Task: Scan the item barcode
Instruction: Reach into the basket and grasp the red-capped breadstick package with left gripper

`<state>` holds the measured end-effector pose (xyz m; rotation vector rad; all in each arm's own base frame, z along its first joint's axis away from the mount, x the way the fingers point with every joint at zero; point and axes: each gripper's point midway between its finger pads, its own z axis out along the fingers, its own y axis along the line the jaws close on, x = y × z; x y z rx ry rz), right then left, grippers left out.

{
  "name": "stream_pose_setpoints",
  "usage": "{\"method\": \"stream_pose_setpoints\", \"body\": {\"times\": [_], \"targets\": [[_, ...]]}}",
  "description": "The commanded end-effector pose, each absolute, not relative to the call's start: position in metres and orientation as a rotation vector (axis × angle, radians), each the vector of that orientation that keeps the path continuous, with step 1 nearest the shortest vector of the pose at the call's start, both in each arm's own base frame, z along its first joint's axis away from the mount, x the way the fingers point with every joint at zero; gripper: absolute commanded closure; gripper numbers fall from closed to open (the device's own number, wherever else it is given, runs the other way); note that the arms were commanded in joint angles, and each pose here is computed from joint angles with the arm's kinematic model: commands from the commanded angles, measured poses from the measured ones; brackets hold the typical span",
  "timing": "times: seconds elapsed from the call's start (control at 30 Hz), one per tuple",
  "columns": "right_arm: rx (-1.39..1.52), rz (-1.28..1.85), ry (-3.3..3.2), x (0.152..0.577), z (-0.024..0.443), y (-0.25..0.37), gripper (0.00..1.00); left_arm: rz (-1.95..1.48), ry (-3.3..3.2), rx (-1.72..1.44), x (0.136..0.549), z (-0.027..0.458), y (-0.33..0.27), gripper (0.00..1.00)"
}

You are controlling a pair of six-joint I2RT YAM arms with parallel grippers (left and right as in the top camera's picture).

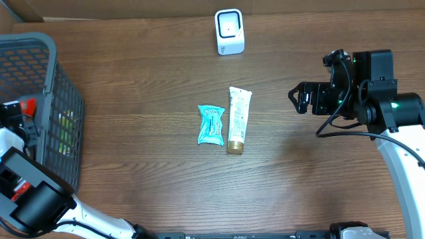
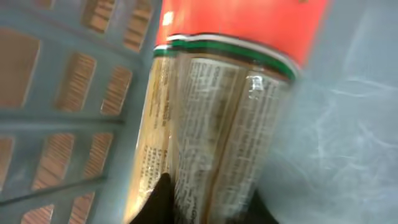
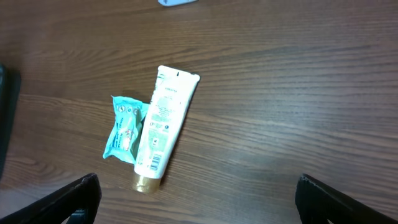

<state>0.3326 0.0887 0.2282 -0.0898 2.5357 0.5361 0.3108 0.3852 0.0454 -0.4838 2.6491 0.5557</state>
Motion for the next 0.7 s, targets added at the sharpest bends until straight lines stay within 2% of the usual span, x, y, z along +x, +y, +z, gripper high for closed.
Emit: {"method": "stream_pose_setpoints", "body": {"times": [0.0, 0.17, 0.27, 0.5, 0.63, 0.67], "targets": [[-0.11, 0.542, 2.5, 0.336, 0.239, 0.092, 0.0, 0.319, 2.773, -0.594, 0.296, -0.018, 0.346, 0.96], [-0.11, 0.542, 2.501, 0.336, 0.239, 0.092, 0.0, 0.289, 2.758, -0.66, 0.306, -0.01, 0.337, 0.96], [-0.11, 0.542, 2.501, 0.336, 0.239, 0.092, 0.0, 0.298, 2.687, -0.712, 0.326, 0.021, 0.338, 0.96], [-0.11, 0.542, 2.5, 0.336, 0.239, 0.091, 0.0, 0.352, 2.407, -0.768, 0.378, 0.163, 0.343, 0.96], [-0.11, 0.542, 2.501, 0.336, 0.239, 0.091, 0.0, 0.361, 2.203, -0.777, 0.389, 0.266, 0.325, 0.96], [-0.11, 0.542, 2.501, 0.336, 0.239, 0.092, 0.0, 0.379, 2.133, -0.73, 0.389, 0.306, 0.313, 0.96]]}}
